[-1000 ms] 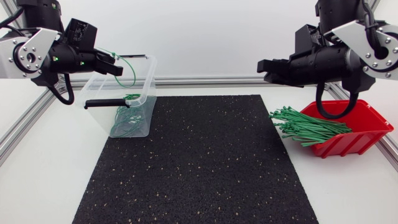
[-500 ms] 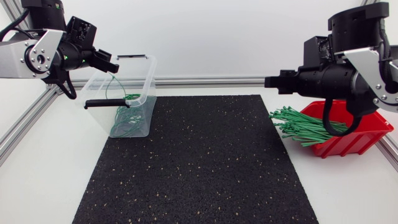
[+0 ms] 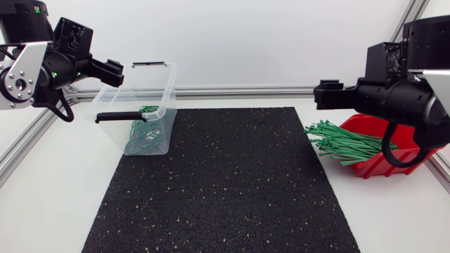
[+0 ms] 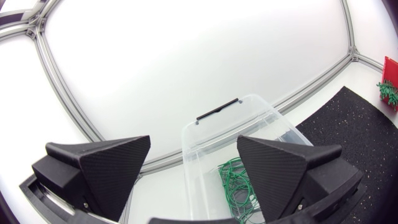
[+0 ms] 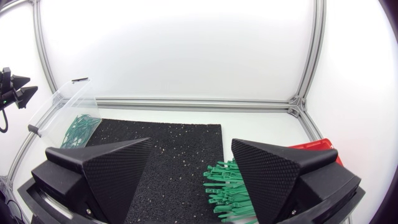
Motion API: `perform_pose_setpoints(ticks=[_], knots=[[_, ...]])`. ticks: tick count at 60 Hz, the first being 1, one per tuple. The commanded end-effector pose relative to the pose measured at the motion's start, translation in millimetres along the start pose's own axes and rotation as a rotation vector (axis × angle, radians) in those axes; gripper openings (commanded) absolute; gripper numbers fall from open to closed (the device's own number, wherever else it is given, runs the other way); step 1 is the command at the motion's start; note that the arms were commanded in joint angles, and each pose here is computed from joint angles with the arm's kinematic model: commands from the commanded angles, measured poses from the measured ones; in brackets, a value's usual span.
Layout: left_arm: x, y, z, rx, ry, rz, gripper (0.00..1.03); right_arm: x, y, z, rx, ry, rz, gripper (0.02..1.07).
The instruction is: Take a green cable tie from the red box, thread the tail through the head to close it, then place it in the transparent bin on the left.
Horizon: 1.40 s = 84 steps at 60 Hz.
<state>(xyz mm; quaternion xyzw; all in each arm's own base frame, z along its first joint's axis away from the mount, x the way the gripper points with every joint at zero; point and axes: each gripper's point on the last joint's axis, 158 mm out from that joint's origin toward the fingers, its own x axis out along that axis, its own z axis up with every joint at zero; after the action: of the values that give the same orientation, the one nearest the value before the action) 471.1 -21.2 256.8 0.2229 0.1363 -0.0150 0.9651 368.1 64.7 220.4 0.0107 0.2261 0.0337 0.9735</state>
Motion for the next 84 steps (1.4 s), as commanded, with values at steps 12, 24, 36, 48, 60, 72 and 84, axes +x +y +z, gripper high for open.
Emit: perform_pose_setpoints(ticks=[12,24,36,48,60,72,84], knots=[[-46.6,15.8,3.8,-0.041,-0.094,0.062,0.99,-8.3,-25.3,-6.0,-0.019,-0.04,-0.059,1.03],[-68.2,16.3,-10.6,-0.069,-0.078,0.065,0.99,-20.1,-37.3,-5.7,-0.019,-0.093,-0.082,1.03],[-88.4,9.9,-30.8,-0.105,-0.092,0.063,0.99,-36.0,-43.3,-2.7,-0.01,-0.157,-0.096,1.03],[-109.5,15.4,-42.7,-0.154,-0.124,0.089,0.99,-45.2,-54.2,-9.2,-0.01,-0.184,-0.124,1.03],[-120.0,13.5,-54.3,-0.186,-0.145,0.086,0.99,-50.3,-63.8,-14.8,-0.03,-0.221,-0.149,1.03],[-130.0,14.0,-67.9,-0.231,-0.153,0.083,0.99,-64.8,-70.6,-14.9,-0.037,-0.265,-0.161,1.03],[-142.7,10.6,-78.9,-0.267,-0.193,0.1,0.99,-74.8,-72.5,-18.8,-0.032,-0.296,-0.165,1.03]])
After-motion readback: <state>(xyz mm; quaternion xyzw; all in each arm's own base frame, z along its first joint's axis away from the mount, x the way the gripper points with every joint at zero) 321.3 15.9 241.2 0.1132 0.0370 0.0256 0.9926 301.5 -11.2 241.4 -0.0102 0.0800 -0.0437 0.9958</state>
